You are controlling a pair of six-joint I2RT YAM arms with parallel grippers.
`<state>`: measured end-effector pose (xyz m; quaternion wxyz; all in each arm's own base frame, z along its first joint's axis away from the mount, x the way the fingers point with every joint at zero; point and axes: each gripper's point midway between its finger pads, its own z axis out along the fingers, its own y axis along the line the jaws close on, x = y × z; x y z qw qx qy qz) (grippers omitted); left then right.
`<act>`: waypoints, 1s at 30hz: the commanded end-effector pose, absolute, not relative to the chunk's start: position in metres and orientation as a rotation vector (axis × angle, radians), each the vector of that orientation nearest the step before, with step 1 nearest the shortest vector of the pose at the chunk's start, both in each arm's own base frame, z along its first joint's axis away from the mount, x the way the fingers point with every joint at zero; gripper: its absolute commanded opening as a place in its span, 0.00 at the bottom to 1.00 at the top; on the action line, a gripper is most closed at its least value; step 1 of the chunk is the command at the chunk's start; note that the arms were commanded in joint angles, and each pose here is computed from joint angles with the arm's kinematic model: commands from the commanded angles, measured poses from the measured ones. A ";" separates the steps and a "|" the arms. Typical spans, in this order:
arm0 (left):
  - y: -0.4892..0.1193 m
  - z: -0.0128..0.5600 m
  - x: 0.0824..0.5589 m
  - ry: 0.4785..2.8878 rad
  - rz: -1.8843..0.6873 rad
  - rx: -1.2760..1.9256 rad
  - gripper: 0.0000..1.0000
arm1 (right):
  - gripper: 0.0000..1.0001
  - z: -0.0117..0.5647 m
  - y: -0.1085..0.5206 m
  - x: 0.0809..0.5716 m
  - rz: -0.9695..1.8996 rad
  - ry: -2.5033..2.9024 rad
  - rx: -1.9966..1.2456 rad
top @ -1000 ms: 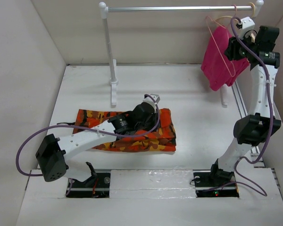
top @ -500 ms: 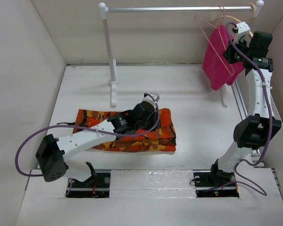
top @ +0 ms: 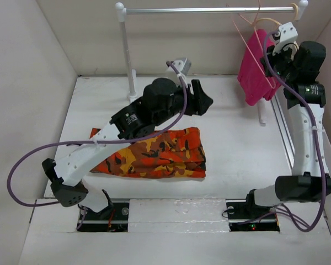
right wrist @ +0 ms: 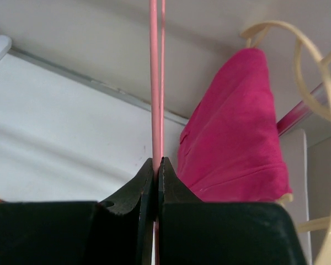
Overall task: Place the trousers on the hanger
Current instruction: Pick up the hanger from the clothesline.
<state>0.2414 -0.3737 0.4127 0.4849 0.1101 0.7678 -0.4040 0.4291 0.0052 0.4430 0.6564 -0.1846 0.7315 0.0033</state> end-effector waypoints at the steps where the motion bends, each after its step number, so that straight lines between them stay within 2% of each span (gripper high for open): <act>1: -0.384 0.445 0.244 1.804 -1.030 0.284 0.53 | 0.00 0.438 0.009 0.422 -0.024 1.644 -0.396; 7: -0.401 0.459 0.265 1.767 -1.007 0.230 0.54 | 0.00 0.385 0.049 0.389 0.034 1.726 -0.448; 13: -0.416 0.435 0.291 1.805 -0.921 0.170 0.54 | 0.00 0.332 0.077 0.355 0.044 1.828 -0.469; 20: -0.411 0.388 0.326 1.851 -0.701 0.007 0.51 | 0.00 0.307 0.098 0.321 0.093 1.866 -0.485; 26: -0.421 0.369 0.340 1.868 -0.653 -0.035 0.50 | 0.00 0.298 0.111 0.301 0.129 1.868 -0.491; 30: -0.432 0.370 0.341 1.856 -0.712 -0.041 0.50 | 0.00 0.288 0.121 0.290 0.160 1.887 -0.518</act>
